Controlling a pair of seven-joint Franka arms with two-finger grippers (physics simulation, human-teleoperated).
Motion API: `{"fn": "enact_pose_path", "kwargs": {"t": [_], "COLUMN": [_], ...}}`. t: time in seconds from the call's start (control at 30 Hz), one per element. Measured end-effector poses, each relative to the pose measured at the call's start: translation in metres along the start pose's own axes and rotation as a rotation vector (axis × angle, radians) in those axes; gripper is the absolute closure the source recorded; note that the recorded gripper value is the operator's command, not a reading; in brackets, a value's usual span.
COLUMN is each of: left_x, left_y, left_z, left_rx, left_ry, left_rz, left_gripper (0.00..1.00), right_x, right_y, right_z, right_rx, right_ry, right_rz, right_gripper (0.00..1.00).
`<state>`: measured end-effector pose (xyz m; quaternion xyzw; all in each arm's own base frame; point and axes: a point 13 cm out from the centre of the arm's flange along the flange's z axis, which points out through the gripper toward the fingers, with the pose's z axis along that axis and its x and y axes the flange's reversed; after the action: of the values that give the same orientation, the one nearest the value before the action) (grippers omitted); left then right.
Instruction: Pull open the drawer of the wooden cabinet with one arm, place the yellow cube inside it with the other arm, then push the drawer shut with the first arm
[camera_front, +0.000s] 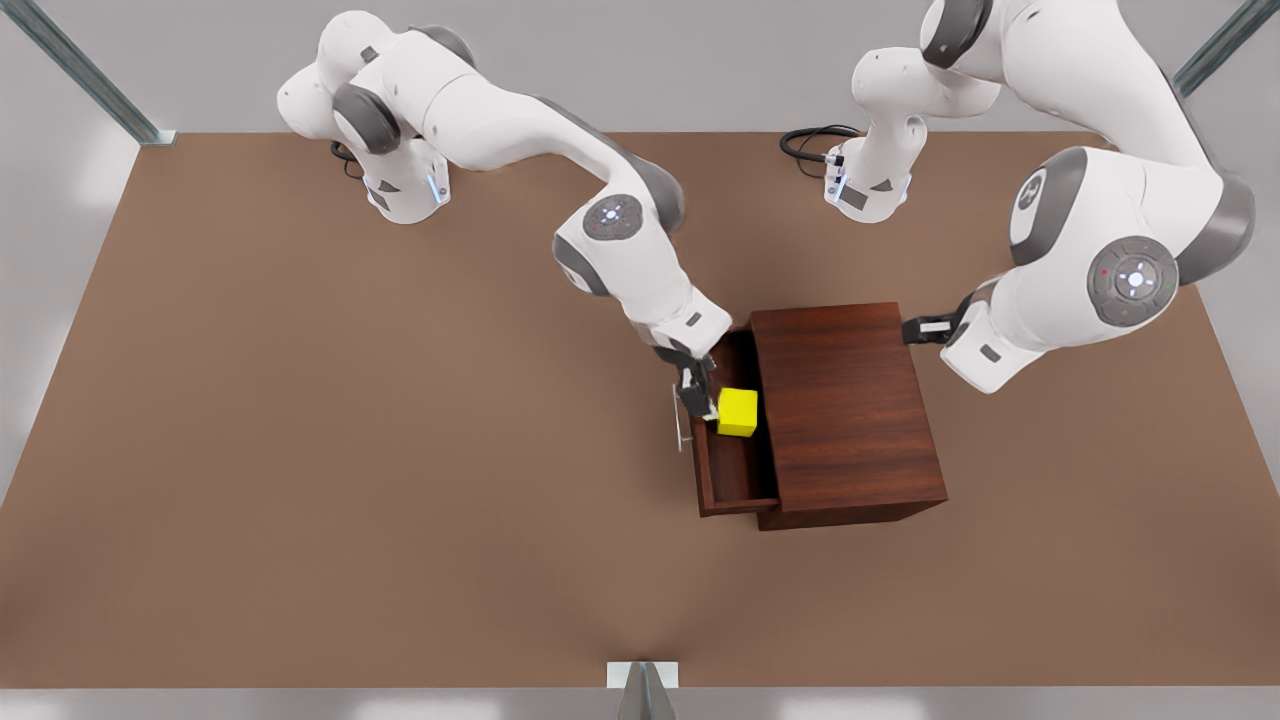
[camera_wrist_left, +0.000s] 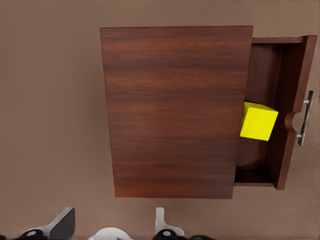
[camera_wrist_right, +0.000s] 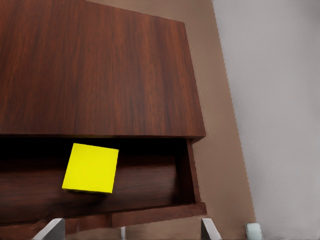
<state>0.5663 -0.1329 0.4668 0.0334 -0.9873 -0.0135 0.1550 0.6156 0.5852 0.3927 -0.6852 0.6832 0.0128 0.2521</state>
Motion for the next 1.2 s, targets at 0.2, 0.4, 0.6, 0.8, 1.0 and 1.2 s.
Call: {"fn": "enact_pose_path", "kwargs": {"t": [0.2, 0.4, 0.6, 0.8, 1.0, 1.2], "left_x": [0.047, 0.045, -0.032, -0.07, -0.077, -0.071], "left_y": [-0.234, -0.381, -0.425, -0.425, -0.412, -0.397], "left_z": [0.1, 0.165, 0.203, 0.217, 0.249, 0.278], "left_rx": [-0.116, 0.018, 0.231, 0.38, 0.352, 0.258], "left_ry": [0.01, -0.166, -0.298, -0.279, -0.217, -0.161], "left_rz": [0.095, -0.221, -0.699, -1.136, -1.397, -1.499], "left_gripper": [0.79, 0.79, 0.79, 0.79, 0.79, 0.79], "right_x": [0.381, 0.47, 0.468, 0.466, 0.481, 0.481], "right_y": [-0.144, -0.044, -0.007, -0.01, -0.011, -0.006], "right_z": [-0.179, -0.315, -0.288, -0.284, -0.292, -0.284], "right_rx": [0.088, -0.206, -0.285, -0.243, -0.198, -0.196], "right_ry": [0.667, 0.559, 0.632, 0.669, 0.707, 0.732], "right_rz": [0.421, 0.88, 1.015, 1.103, 1.193, 1.236], "right_gripper": [0.0, 0.0, 0.0, 0.0, 0.0, 0.0]}}
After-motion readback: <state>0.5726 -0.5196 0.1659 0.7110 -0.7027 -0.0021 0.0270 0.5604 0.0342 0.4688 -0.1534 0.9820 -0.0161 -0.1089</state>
